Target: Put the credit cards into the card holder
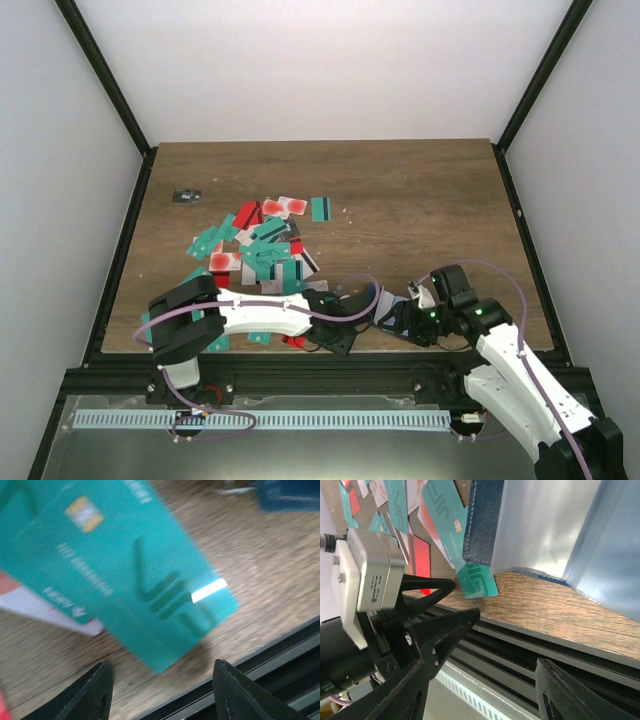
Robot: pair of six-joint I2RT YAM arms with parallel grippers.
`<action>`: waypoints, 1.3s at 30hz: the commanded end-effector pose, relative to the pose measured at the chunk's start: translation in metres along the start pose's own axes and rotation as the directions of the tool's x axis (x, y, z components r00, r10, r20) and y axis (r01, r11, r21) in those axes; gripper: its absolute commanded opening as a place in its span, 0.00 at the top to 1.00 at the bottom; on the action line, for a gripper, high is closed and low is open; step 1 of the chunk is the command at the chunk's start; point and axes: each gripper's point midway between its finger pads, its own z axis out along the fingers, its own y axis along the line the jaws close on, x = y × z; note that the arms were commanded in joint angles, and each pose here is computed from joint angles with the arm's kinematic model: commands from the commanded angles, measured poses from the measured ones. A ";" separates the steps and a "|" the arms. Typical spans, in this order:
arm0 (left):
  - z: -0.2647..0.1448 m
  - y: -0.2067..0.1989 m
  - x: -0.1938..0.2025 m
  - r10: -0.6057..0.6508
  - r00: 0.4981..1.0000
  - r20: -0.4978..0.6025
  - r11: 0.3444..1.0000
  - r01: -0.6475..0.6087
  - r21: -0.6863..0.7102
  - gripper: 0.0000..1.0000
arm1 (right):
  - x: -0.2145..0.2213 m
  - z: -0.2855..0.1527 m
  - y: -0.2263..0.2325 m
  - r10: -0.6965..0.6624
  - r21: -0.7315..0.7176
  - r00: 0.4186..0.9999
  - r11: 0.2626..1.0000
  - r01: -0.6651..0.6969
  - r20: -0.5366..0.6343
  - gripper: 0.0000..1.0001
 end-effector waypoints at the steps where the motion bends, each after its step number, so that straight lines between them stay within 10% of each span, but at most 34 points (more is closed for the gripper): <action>1: -0.017 0.039 0.006 -0.120 0.993 -0.022 0.989 0.117 -0.092 0.43 | 0.005 -0.003 0.011 0.006 -0.045 1.000 0.999 -0.006 -0.013 0.39; 21: 0.001 0.127 -0.010 -0.341 0.938 -0.057 0.907 0.312 -0.283 0.48 | 0.000 0.004 0.018 0.012 -0.055 1.000 0.998 -0.013 -0.024 0.41; 39: 0.011 0.098 0.060 -0.430 0.893 -0.133 0.895 0.403 -0.190 0.50 | 0.011 0.015 0.015 0.014 -0.059 0.997 0.998 -0.019 -0.076 0.43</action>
